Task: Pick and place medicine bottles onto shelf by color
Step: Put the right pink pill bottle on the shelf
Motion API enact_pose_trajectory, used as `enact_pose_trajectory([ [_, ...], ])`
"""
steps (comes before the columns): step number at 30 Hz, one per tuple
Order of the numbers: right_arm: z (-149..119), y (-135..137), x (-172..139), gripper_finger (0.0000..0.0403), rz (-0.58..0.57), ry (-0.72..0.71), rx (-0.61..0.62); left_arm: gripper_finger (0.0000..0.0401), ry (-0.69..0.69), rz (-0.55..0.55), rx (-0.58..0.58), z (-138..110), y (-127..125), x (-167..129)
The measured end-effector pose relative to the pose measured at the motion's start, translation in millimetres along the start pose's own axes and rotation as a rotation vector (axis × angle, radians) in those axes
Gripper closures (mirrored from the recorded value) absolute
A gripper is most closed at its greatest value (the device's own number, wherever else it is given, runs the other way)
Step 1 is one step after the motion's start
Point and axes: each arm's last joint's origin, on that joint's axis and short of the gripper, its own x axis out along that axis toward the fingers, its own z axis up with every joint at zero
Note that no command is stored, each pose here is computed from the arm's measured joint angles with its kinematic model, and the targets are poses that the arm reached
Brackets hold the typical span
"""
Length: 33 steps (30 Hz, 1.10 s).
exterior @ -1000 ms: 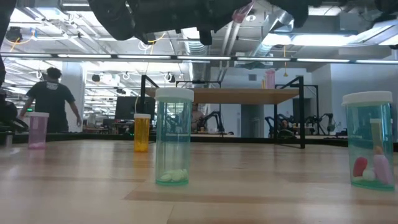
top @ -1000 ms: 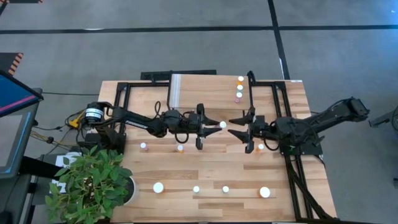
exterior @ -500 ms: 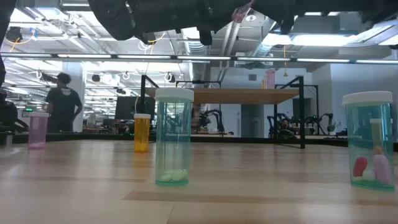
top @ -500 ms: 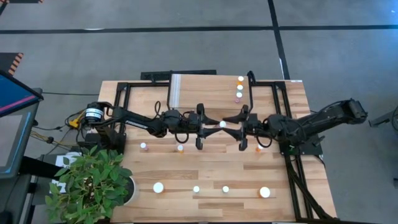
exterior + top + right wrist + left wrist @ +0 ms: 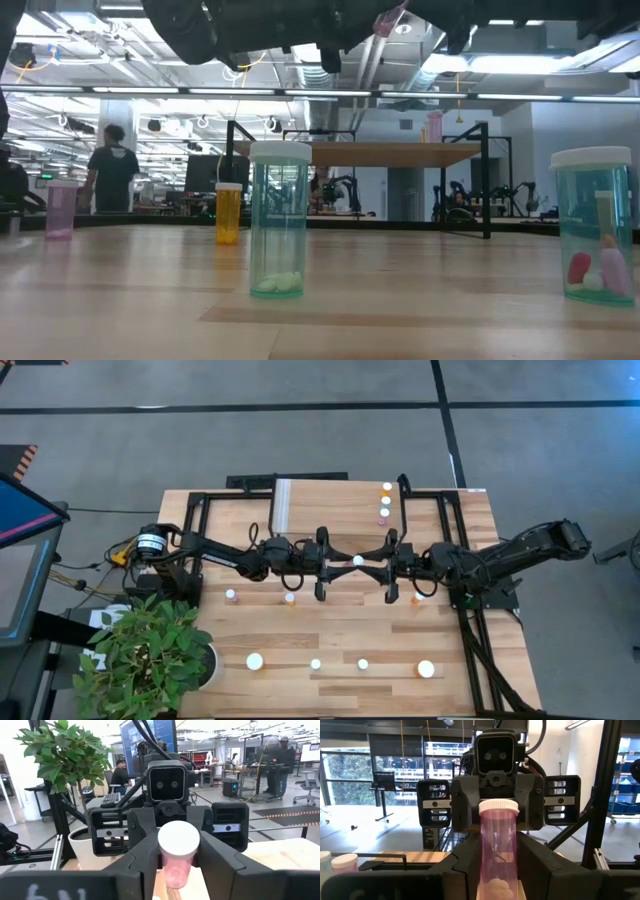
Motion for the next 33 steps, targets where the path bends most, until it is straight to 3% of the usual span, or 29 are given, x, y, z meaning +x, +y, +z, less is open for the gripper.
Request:
enact_pose_trajectory([
  [6, 0.0, 0.4, 0.0, 0.0282, 0.015, 0.001, -0.008, 0.0305, 0.0, 0.0, 0.0, 0.0, 0.0, 0.0],
  [18, -0.8, -0.4, 0.2, 0.0275, 0.013, 0.008, -0.011, 0.0299, 0.028, 0.021, -0.041, -2.4, 4.6, -0.4],
  [26, 1.3, -9.8, 1.9, 0.0274, -0.027, -0.008, -0.016, 0.025, 0.072, 0.077, -0.052, -6.8, 9.8, -1.0],
  [33, 1.4, -21.1, 3.4, 0.0273, -0.079, -0.005, -0.048, 0.0208, 0.161, 0.204, -0.04, -11.2, 26.1, -5.2],
])
